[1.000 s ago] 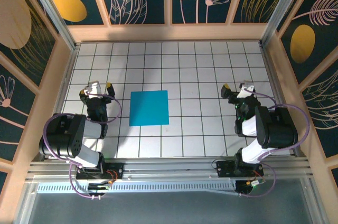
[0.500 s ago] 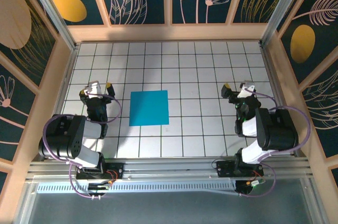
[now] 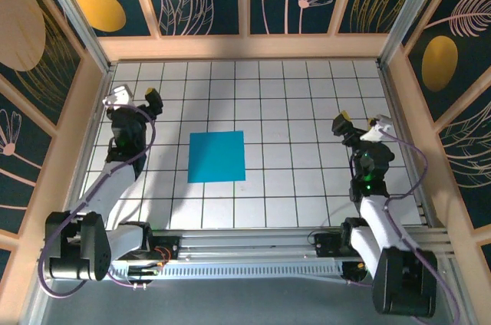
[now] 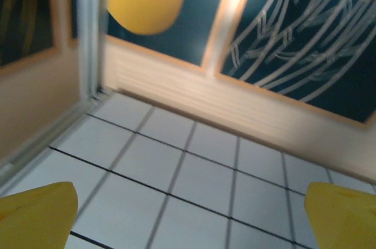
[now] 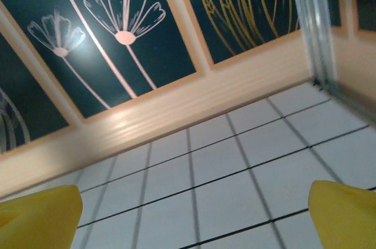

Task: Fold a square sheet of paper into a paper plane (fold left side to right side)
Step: Move the square sheet of paper to the center of the table.

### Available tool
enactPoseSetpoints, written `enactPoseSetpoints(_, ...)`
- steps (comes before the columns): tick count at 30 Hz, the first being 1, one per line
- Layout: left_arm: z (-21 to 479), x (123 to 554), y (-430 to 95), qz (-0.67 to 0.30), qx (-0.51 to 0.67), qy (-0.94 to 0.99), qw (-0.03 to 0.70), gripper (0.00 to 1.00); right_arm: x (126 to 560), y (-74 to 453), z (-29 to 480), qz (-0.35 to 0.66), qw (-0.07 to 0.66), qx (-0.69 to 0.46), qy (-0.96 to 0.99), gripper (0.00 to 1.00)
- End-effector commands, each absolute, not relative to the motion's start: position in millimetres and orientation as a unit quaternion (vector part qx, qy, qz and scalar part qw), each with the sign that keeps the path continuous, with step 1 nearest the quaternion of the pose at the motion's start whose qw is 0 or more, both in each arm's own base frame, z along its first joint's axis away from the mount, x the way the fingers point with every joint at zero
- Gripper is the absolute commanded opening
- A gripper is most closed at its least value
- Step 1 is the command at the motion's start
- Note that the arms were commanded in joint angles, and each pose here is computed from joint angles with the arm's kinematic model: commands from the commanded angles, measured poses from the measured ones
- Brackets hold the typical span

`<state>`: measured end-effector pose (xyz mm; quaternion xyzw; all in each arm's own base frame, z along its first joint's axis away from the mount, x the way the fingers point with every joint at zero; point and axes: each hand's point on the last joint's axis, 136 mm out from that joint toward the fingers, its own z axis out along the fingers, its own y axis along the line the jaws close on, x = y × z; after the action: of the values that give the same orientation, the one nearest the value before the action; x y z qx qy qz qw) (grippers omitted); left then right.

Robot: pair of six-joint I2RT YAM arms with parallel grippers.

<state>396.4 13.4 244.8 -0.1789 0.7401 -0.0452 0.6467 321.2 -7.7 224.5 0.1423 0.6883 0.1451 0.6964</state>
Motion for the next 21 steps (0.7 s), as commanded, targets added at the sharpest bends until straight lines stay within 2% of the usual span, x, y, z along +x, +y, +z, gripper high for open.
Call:
enactPoseSetpoints(1,204.8,385.9,-13.9,-0.118,-0.180,0.817,0.534,0.99,312.7,7.8,212.4,0.238,0.627,0.199,0.715,0.99)
enactPoseSetpoints(11,165.5,344.5,-68.4,-0.273,-0.186,0.860,0.389,0.99,304.0,68.2,209.3,0.403,0.508,0.207,0.732,0.99)
enactPoseSetpoints(16,145.8,331.1,-92.6,-0.339,-0.193,0.859,0.333,0.99,306.7,109.4,191.5,0.406,0.458,0.178,0.770,0.99)
enactPoseSetpoints(21,134.5,329.8,-119.4,-0.351,-0.164,0.872,0.300,0.99,312.2,147.0,173.1,0.406,0.420,0.150,0.798,0.99)
